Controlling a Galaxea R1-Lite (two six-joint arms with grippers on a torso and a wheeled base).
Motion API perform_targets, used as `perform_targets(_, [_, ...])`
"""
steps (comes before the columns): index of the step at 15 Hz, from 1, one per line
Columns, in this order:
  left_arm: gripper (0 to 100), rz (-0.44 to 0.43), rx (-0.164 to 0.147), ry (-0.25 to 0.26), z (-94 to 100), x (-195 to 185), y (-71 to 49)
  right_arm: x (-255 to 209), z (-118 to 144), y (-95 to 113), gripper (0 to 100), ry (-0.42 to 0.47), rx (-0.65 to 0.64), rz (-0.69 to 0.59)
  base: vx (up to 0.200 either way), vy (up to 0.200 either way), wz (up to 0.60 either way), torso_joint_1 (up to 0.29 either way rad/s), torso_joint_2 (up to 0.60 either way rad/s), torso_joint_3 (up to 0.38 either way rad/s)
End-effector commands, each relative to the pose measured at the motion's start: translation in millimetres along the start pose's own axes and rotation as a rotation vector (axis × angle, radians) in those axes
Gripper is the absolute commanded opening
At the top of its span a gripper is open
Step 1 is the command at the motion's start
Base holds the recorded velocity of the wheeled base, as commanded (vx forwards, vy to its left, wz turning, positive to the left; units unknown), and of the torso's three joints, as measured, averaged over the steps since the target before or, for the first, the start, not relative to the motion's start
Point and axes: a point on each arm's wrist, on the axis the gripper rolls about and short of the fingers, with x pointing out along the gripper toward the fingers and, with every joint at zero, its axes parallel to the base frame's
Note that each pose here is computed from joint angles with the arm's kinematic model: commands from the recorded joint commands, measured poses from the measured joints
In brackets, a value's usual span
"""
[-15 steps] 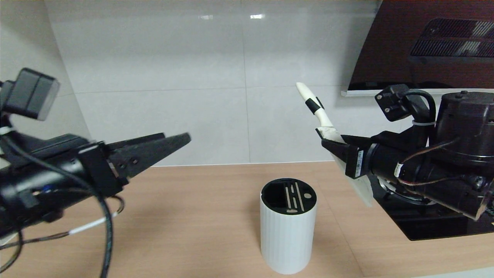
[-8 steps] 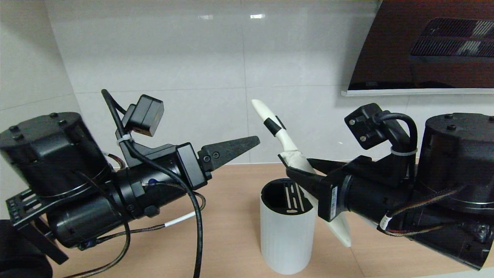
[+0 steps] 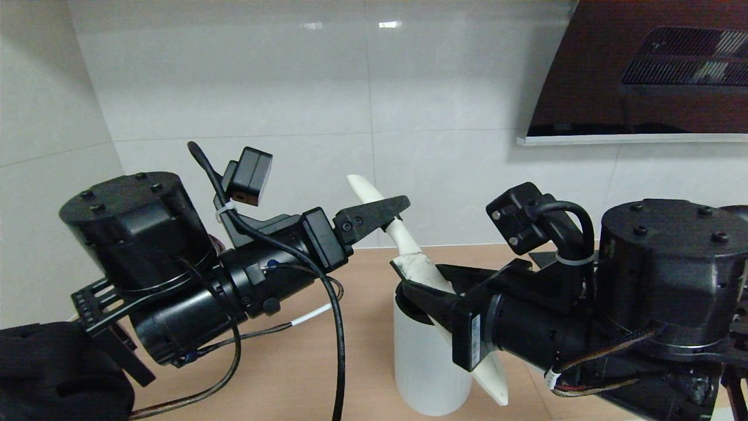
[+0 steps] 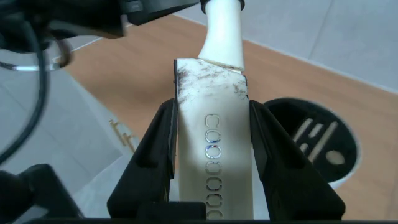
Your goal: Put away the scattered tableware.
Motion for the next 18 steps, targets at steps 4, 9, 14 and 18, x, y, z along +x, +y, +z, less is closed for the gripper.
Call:
perform_targets(4, [100,0.005,-0.005,0.014,-4.4,4.7,2.1,8.9,-9.5,5.1,0,0.001,-0.004,0.013,0.0,0.0,0.0,0.0,0.0,0.0])
perform_targets(9, [100,0.008,-0.004,0.013,-4.6,5.4,2.6,2.9,-8.9,6.2,0,-0.003,-0.007,0.021,0.0,0.0,0.0,0.0,0.0,0.0])
perform_targets(14, [0,0.012,-0.005,0.024,-6.5,6.6,4.6,0.0,-9.2,9.1,0,-0.002,-0.008,0.034,0.0,0.0,0.0,0.0,0.0,0.0])
perform_targets(18, [0,0.017,-0.006,0.03,-8.0,7.9,6.4,-1.9,-7.7,9.0,0,-0.008,-0.009,0.035,0.0,0.0,0.0,0.0,0.0,0.0])
